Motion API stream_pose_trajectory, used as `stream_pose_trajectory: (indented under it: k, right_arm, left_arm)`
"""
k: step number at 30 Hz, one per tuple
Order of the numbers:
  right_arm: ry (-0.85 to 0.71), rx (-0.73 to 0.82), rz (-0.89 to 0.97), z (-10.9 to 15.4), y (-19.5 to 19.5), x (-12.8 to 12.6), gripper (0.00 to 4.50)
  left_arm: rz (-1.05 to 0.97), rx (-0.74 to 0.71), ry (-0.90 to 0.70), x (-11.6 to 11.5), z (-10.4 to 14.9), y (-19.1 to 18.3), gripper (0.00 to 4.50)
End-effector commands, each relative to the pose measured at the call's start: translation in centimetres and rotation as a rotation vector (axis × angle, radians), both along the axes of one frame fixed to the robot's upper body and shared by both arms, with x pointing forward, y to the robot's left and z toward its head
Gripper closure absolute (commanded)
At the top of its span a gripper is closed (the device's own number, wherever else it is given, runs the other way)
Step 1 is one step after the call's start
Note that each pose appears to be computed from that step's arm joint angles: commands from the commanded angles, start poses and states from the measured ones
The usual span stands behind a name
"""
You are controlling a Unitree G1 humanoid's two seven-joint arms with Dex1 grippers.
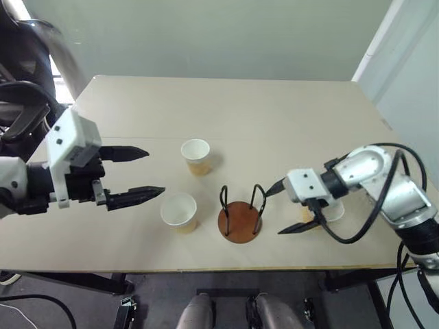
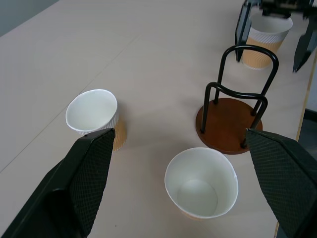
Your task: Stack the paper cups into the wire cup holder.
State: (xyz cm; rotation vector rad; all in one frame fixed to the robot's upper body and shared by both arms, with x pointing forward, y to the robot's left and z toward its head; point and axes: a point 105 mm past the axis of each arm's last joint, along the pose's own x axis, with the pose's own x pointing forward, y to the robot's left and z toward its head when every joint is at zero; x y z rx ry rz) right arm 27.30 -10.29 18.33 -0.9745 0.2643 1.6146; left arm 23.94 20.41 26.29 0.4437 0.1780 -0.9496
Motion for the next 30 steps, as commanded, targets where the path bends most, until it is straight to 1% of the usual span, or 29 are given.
stream_pose_trajectory:
  k: [1,4,6,9,11,14,20,26,30]
  right_arm:
    - [-0.104,0.038,0.011,4.1,-0.7,0.3,0.04]
    - [-0.148,0.016,-0.036,5.5,-2.3,0.6,0.04]
    - [-0.159,-0.026,-0.104,5.7,-4.6,0.7,0.04]
    - [-0.140,-0.088,-0.207,5.4,-8.0,-0.1,0.04]
    - [-0.110,-0.132,-0.241,4.7,-9.3,-1.0,0.04]
    - [-0.073,-0.147,-0.247,3.6,-9.4,-2.1,0.04]
    - [-0.025,-0.137,-0.258,1.5,-8.7,-2.7,0.04]
    - [0.003,-0.128,-0.291,-0.3,-8.4,-2.5,0.04]
    - [0.033,-0.166,-0.303,-1.5,-9.3,-2.8,0.04]
  left_arm:
    - [-0.035,0.002,-0.054,0.1,0.9,-0.4,0.00]
    - [-0.094,-0.002,-0.086,0.1,1.9,-1.1,0.00]
    - [-0.168,-0.009,-0.109,-0.2,2.9,-2.3,0.00]
    - [-0.265,0.036,-0.074,-0.8,2.6,-3.5,0.00]
    - [-0.294,0.073,-0.045,-1.0,2.1,-3.7,0.00]
    - [-0.329,0.102,0.006,-1.6,1.4,-3.8,0.00]
    - [-0.314,0.111,0.038,-1.5,0.6,-3.6,0.00]
    - [-0.297,0.119,0.041,-1.6,0.3,-3.6,0.00]
    - [-0.277,0.132,0.035,-1.8,0.5,-3.3,0.00]
